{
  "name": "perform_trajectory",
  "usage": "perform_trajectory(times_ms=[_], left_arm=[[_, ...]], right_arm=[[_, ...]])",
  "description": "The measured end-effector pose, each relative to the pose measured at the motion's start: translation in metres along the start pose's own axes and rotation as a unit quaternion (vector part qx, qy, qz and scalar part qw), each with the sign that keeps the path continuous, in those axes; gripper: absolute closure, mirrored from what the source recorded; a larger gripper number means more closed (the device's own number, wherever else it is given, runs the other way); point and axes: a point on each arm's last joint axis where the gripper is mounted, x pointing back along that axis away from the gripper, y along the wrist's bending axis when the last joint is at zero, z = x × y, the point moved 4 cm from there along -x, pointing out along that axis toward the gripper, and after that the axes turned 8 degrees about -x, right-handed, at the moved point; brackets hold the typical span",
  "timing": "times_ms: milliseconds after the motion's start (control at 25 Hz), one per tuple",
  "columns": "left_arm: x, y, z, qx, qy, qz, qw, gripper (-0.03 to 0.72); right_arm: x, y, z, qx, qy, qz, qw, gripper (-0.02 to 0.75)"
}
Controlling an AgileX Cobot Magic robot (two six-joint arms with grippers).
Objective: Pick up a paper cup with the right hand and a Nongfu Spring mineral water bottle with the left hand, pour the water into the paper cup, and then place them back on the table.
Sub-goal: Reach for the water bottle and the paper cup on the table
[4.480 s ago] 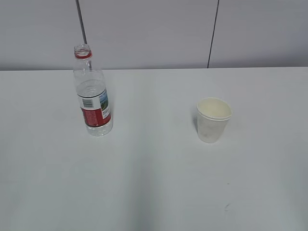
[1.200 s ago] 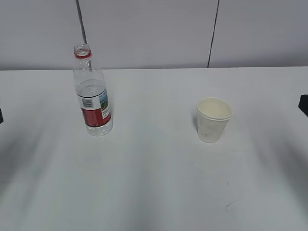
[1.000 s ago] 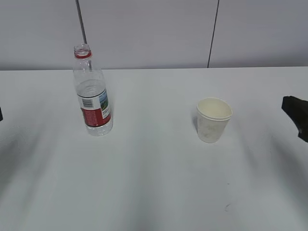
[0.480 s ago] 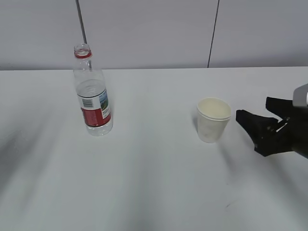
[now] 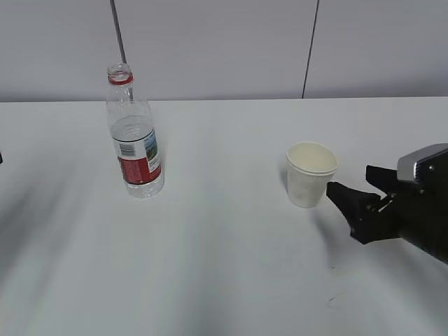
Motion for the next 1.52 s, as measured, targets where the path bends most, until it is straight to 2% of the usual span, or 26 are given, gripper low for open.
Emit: perform_trajectory(times_ms=[160, 760, 1000, 1520], left_arm=[[0.0, -0.001, 0.0, -0.008, -0.001, 0.004, 1.0, 0.376], [0.0, -0.001, 0.0, -0.009, -0.001, 0.005, 1.0, 0.376], [0.0, -0.001, 0.0, -0.009, -0.001, 0.005, 1.0, 0.376], [0.0, -0.001, -0.001, -0.01, -0.003, 0.005, 1.0, 0.376]], right_arm=[[-0.001, -0.005, 0.001, -0.003, -0.001, 0.016, 1.0, 0.15], [-0.001, -0.008, 0.002, -0.008, -0.003, 0.029, 1.0, 0.146], [-0.005, -0.011, 0.016, -0.021, 0.02, 0.035, 0.999, 0.13], [-0.049, -0.02, 0.031, -0.018, 0.03, 0.009, 0.999, 0.125]])
